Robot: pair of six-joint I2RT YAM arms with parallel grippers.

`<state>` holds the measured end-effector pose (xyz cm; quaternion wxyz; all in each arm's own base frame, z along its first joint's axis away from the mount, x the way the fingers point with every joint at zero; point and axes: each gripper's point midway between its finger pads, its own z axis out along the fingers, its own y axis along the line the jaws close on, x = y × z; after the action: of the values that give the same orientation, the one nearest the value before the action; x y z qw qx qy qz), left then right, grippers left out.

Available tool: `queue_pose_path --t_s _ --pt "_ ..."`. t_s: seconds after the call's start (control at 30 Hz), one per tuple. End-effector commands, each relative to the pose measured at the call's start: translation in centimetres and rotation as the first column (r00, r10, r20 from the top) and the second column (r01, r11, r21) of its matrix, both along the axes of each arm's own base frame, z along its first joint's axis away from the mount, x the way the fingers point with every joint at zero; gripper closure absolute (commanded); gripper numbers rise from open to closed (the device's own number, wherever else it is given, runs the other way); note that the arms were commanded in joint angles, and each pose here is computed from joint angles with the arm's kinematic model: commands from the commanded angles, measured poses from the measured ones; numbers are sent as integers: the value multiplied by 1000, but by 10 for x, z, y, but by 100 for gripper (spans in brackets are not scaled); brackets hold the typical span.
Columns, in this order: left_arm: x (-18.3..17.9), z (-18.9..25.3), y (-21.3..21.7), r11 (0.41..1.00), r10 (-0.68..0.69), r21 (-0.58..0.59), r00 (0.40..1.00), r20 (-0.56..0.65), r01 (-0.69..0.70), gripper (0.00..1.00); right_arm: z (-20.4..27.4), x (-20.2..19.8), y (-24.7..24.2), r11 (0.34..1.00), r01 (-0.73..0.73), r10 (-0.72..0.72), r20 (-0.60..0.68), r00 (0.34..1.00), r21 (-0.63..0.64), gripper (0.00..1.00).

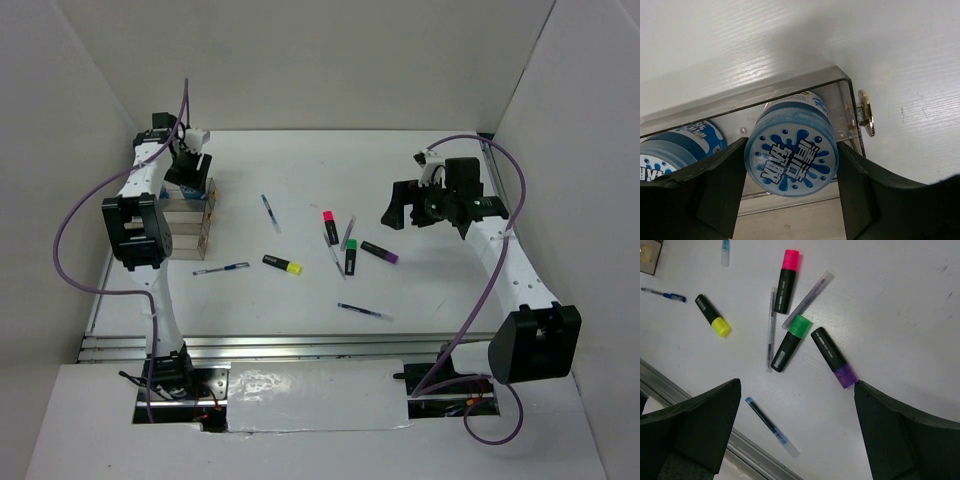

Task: Sort the stationery into containers
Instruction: Place the storage box in the storage box, then pick up the stationery from the center of the board.

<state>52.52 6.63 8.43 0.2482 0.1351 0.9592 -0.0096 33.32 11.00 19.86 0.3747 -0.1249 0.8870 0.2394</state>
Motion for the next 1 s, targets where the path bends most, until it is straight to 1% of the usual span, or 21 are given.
queue_pose_path --t_s 0.0,0.03,0.1,0.2,0.3,0.37,0.43,0.47,0.5,0.53,0.6,0.63,0.67,0.7,0.73,0.77,0.8,0.83,0.87,0.93,0.97 --pt "13 12 -1 1000 -18 11 998 59 17 28 18 8 3 1000 -13 13 47 999 -5 0" --pt "13 14 -1 1000 -18 11 998 62 18 22 19 8 3 1000 -15 15 49 999 -5 0" --pt "14 17 1 1000 -13 22 997 70 11 4 19 7 4 1000 -18 18 46 999 -5 0" --pt "18 33 5 999 -1 40 995 100 -3 2 21 7 4 1000 -15 15 52 999 -8 0" --pt "21 54 9 998 10 62 990 138 -19 3 26 6 3 1000 -13 13 70 997 -10 0" --pt "24 86 12 996 11 80 980 200 -27 5 26 5 1 1000 -7 7 71 997 -10 0" --pt "25 131 19 995 17 93 954 298 -47 8 30 3 0 1000 -2 3 84 996 -13 0" --pt "23 144 20 994 18 93 945 328 -51 11 32 2 -2 1000 4 -2 92 996 -13 0" --pt "20 155 23 994 21 91 936 350 -56 12 32 1 -3 1000 7 -5 94 996 -17 0" --pt "13 185 22 994 13 93 912 410 -56 13 33 1 -4 1000 12 -10 99 995 -22 0" --pt "-2 190 21 996 -12 84 909 416 -25 16 33 -1 -6 1000 15 -12 104 994 -27 0" --pt "-13 220 12 997 -41 76 876 480 5 18 32 -2 -8 999 17 -12 109 994 -40 1" --pt "-24 205 8 998 -52 59 893 447 29 18 32 -3 -9 999 22 -16 114 993 -48 1" --pt "-34 207 2 996 -85 61 890 449 64 19 29 -3 -11 998 25 -18 111 994 -61 1" --pt "-51 223 -12 992 -123 42 871 476 118 23 26 -5 -15 996 42 -33 114 993 -82 2" --pt "-61 221 -20 989 -141 24 872 469 148 26 24 -6 -17 994 50 -39 117 992 -96 2" --pt "-75 204 -29 983 -165 -2 887 432 184 28 21 -8 -16 992 43 -30 113 993 -115 3" --pt "-92 215 -42 972 -193 -31 869 456 232 29 17 -11 -16 991 38 -24 104 994 -132 5" --pt "-109 193 -52 963 -209 -72 890 404 259 30 12 -14 -19 987 45 -31 90 995 -157 6" --pt "-137 193 -71 939 -268 -92 873 407 331 31 7 -20 -16 984 33 -17 94 995 -174 11" --pt "-152 169 -82 928 -289 -123 888 358 352 31 6 -20 -18 982 44 -26 102 994 -181 13"
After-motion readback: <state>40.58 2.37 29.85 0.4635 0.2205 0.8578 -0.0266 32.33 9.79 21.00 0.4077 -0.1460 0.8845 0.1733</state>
